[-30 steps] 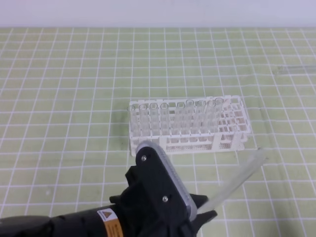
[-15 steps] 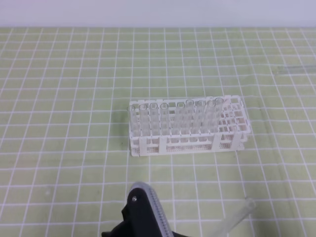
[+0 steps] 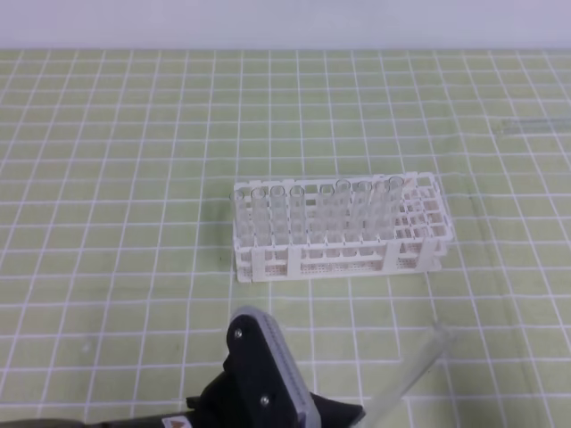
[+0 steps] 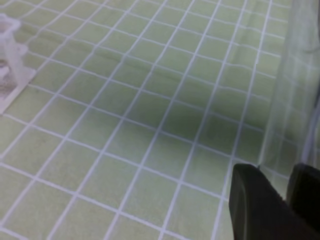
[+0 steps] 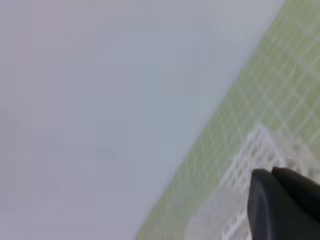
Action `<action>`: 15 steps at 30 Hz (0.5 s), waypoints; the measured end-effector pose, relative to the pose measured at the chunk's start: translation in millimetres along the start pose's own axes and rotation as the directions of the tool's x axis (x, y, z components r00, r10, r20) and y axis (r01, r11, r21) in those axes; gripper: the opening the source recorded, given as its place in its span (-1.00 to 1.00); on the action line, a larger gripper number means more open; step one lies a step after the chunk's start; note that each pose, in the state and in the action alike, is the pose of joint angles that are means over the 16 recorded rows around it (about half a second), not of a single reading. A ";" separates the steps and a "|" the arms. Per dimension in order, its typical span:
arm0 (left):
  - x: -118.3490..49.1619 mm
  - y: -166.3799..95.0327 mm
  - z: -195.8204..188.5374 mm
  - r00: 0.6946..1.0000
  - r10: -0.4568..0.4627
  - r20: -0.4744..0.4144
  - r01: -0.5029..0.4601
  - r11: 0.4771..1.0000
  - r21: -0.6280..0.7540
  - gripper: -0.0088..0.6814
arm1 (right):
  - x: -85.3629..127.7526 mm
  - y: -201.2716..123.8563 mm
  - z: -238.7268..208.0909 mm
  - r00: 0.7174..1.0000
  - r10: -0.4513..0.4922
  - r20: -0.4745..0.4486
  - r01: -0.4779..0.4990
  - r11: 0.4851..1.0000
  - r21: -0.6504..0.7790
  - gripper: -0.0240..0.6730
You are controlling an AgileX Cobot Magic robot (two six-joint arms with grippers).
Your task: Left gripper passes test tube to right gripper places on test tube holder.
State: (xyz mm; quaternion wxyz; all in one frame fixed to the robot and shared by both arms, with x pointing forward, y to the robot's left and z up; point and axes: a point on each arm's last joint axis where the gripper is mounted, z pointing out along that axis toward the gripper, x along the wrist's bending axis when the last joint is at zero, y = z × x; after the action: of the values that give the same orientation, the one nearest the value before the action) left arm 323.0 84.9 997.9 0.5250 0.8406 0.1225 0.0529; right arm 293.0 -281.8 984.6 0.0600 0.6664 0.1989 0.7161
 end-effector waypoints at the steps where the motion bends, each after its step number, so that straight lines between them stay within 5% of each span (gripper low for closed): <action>1: 0.8 -0.6 1.6 1.000 -0.007 0.002 0.007 1.000 -0.001 -0.77 | 0.1 -0.2 0.0 1.000 -0.008 0.000 0.008 1.000 0.002 -0.98; 8: 3.1 -6.3 19.1 0.997 -0.053 0.063 0.055 0.998 -0.031 -0.77 | 19.4 -4.7 -3.1 0.975 -0.205 -0.087 0.212 0.973 0.088 -0.97; 15: -0.5 -13.4 38.0 0.986 -0.066 0.156 0.078 0.994 -0.074 -0.80 | 50.6 -9.8 -8.8 0.856 -0.446 -0.260 0.492 0.858 0.146 -0.67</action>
State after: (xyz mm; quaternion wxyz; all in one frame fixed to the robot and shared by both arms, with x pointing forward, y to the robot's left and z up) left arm 328.8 57.4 969.0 0.5678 0.8154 0.1097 -0.0261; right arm 277.3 -257.0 1027.8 0.1418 0.5176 0.4348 0.7231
